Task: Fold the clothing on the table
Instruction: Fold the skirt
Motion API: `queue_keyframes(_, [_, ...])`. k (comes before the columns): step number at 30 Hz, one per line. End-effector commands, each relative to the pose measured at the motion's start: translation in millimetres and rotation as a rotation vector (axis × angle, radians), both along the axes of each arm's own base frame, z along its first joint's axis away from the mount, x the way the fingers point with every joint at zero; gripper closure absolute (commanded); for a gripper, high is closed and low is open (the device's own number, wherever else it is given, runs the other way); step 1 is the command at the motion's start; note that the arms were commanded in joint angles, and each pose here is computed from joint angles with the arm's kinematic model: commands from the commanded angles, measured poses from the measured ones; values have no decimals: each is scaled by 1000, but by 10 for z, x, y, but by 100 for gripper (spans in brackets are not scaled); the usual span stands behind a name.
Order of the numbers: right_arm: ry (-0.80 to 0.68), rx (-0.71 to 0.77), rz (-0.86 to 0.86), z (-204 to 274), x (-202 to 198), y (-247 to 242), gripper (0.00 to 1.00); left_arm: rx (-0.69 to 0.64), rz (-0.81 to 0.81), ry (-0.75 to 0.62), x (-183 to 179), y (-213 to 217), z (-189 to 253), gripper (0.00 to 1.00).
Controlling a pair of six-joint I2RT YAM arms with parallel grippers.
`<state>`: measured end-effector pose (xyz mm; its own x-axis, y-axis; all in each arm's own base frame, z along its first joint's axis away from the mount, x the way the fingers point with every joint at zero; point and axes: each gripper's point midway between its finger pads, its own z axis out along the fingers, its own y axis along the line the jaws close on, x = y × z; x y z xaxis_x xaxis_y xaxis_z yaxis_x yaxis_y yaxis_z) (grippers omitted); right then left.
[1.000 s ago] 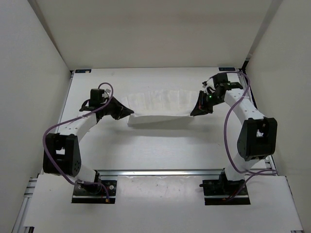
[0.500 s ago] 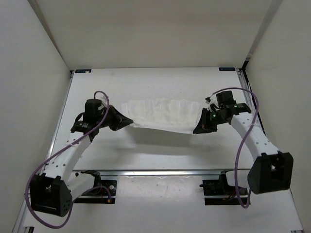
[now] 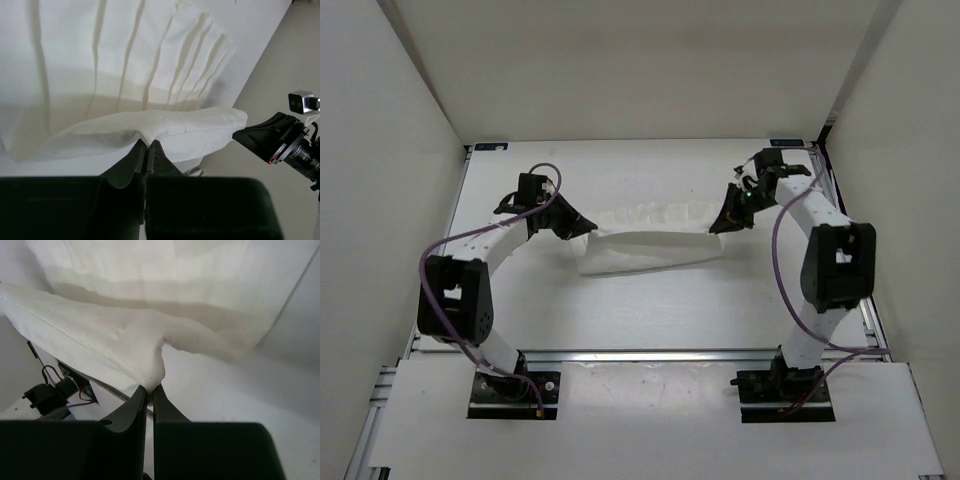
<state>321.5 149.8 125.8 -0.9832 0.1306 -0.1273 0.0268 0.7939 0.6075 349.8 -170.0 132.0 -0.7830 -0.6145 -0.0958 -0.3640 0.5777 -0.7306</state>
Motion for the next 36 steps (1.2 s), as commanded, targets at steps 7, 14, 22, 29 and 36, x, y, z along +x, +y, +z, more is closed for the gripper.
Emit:
queue_keyframes(7, [-113,-63,-113,-234,1507,-305,76,72,267,-22,1068,512,-401,56])
queue_keyframes(14, [-330,-31,-93,327,1774,-221,43,-14,314,-159,1385,588,89,40])
queue_keyframes(22, [-419,-320,-78,386,1318,-325,13,-107,137,-245,964,21,475,51])
queue_keyframes(29, [-255,-365,-148,-38,797,-778,12,144,66,-204,514,65,71,76])
queue_keyframes(36, [-263,-220,-136,-223,731,-987,11,467,90,-181,498,533,-233,50])
